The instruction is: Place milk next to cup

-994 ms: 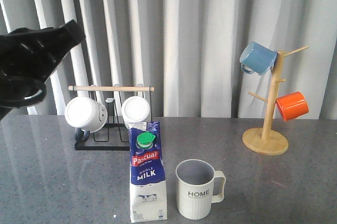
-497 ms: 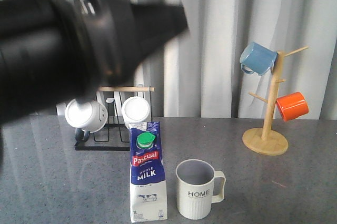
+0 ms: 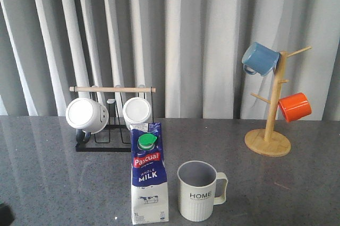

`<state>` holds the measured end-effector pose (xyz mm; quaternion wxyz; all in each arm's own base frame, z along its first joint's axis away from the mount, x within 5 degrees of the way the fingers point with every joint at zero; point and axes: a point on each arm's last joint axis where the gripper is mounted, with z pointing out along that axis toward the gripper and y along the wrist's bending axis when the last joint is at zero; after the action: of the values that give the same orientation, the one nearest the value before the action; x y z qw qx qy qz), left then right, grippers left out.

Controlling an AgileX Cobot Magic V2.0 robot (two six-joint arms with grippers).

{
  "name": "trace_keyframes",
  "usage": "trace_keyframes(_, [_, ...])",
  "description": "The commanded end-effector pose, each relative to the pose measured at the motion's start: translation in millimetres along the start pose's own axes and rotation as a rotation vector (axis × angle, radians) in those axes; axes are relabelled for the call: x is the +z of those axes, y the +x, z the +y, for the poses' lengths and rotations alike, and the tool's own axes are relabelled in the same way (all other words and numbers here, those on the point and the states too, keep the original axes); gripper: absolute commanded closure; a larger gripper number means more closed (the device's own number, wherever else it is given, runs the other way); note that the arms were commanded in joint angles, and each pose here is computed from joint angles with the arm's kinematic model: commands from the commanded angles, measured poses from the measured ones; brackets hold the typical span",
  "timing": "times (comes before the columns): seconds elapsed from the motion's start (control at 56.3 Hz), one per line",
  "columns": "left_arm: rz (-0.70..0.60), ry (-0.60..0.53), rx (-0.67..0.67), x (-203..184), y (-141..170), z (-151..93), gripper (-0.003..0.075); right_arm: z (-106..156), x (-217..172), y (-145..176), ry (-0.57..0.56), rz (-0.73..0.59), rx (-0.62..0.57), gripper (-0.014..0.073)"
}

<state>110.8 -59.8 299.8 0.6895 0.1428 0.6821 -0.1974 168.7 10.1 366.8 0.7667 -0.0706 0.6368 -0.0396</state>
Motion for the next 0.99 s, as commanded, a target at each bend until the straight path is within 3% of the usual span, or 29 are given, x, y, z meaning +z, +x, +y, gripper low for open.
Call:
trace_keyframes(0.0, [-0.232, -0.112, 0.037, -28.6, 5.6, 13.3, 0.0726, -3.3, -0.2, -16.5, 0.021, -0.106, -0.013, 0.0603])
trace_keyframes(0.178, [-0.192, -0.264, 0.124, -61.5, 43.9, 23.6, 0.0726, -3.3, -0.2, -16.5, 0.021, -0.106, -0.013, 0.0603])
trace_keyframes(0.284, [-0.117, -0.334, 0.112, -71.2, 63.8, 26.3, 0.0726, -3.3, -0.2, -16.5, 0.021, -0.106, -0.013, 0.0603])
trace_keyframes(0.391, [-0.123, -0.392, 0.067, -78.7, 80.7, 28.3, 0.0726, -3.4, -0.2, -16.6, 0.021, -0.107, -0.013, 0.0603])
trace_keyframes(0.604, [-0.044, -0.412, 0.099, -78.6, 86.8, 29.4, 0.0726, -3.4, -0.2, -16.6, 0.021, -0.108, -0.013, 0.0603])
trace_keyframes(0.977, [-0.046, -0.411, 0.079, -78.6, 86.7, 29.4, 0.0726, -3.3, -0.2, -16.5, 0.021, -0.107, -0.013, 0.0603])
